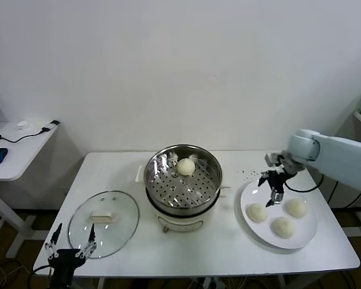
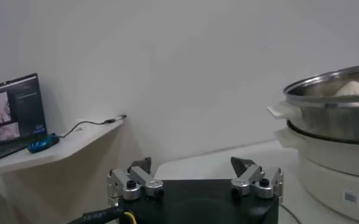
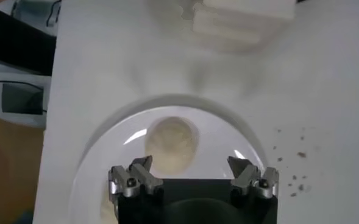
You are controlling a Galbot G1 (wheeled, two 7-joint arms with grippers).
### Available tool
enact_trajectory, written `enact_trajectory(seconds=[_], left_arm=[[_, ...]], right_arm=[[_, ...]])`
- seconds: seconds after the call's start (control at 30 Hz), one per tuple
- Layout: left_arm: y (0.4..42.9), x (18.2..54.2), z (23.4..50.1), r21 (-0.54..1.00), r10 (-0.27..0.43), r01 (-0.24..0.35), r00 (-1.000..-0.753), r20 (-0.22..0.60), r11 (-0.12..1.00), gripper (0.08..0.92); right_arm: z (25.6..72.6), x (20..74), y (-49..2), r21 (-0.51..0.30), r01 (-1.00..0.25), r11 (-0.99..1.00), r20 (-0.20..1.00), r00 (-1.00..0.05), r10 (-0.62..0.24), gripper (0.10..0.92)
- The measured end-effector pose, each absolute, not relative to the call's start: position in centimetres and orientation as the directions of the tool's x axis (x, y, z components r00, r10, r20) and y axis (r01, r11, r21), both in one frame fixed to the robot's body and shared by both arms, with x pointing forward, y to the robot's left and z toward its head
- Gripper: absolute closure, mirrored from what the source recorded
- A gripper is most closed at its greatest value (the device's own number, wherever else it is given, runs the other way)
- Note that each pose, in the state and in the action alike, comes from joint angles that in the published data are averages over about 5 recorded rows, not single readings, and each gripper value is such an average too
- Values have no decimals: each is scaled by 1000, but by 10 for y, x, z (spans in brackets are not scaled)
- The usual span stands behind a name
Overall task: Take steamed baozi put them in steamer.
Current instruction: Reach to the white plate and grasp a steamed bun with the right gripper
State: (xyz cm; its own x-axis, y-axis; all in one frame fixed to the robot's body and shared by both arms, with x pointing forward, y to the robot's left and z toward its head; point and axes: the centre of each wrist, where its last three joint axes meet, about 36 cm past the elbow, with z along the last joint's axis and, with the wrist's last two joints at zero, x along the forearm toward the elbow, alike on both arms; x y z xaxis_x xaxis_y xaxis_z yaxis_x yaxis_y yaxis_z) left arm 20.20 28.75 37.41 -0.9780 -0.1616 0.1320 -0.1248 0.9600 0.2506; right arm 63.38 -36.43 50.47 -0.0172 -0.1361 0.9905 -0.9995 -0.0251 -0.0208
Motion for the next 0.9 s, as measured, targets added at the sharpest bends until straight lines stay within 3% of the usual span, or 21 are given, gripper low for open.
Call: enact_trajectory(seconds=[0.57,0.9], left_arm=[[289,202,367,257,-170,-128,-975,146,958,177],[288,201,366,257,-170,-128,-974,149,958,177]], right_arm=[[447,636,-349,29,-1000,-11,994,30,-108,200],[444,638,-349,38,-999,0,993,37,-116,378]])
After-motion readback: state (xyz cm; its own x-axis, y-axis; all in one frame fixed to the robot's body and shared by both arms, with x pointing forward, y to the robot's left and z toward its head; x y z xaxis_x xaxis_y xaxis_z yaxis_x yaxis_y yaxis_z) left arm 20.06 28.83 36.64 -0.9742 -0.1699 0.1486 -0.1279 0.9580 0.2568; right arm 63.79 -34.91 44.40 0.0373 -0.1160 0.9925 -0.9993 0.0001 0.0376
